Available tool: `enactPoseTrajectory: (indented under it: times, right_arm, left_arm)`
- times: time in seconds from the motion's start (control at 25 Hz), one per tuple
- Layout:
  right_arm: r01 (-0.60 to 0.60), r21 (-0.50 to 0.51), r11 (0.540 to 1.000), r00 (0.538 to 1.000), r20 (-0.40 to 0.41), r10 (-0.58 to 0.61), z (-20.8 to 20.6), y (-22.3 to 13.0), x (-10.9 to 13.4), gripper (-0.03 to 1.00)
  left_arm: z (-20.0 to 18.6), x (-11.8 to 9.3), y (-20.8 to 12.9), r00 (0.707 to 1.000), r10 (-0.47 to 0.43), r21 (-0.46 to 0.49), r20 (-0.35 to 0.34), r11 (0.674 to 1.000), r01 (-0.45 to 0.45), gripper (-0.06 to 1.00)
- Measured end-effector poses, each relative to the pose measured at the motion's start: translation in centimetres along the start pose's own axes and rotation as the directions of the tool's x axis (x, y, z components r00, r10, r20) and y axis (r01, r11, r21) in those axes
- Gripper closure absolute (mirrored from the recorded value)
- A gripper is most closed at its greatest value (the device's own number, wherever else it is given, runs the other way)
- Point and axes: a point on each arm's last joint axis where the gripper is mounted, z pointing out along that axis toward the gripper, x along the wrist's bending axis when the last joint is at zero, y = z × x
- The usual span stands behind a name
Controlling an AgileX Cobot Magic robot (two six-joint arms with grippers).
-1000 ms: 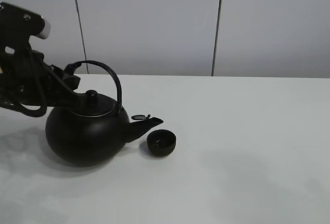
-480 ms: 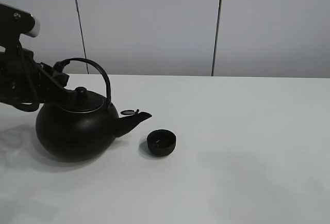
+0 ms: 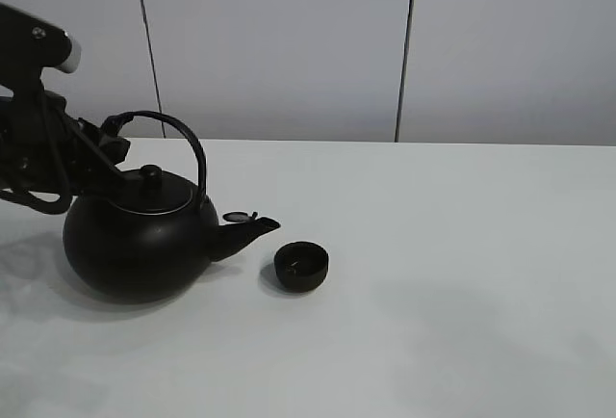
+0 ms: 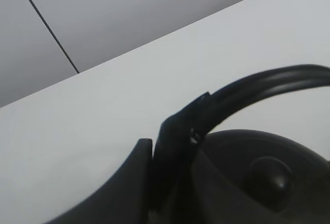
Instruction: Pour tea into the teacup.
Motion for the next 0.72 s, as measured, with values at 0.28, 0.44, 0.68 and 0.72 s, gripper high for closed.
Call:
enactPoseTrajectory:
  times: [0.28,0.44,0.68,0.72]
  right_arm:
    - [0.0,0.0,1.0,1.0,0.0,0.0,0.0,0.0,0.0,0.39]
    - [0.0,0.0,1.0,1.0,0.0,0.0,0.0,0.0,0.0,0.39]
    - [0.0,0.0,1.0,1.0,0.0,0.0,0.0,0.0,0.0,0.39]
    - [0.0,0.0,1.0,1.0,0.0,0.0,0.0,0.0,0.0,0.39]
  left_arm:
    - [0.0,-0.01,0.01,1.0,0.002,-0.001,0.001,1.0,-0.002,0.82]
    - [0.0,-0.11,0.04,1.0,0.016,-0.005,0.012,1.0,-0.016,0.82]
    - [0.05,-0.16,0.13,1.0,0.024,-0.007,0.019,1.0,-0.024,0.82]
    - [0.05,-0.18,0.12,0.999,0.026,-0.007,0.022,1.0,-0.026,0.82]
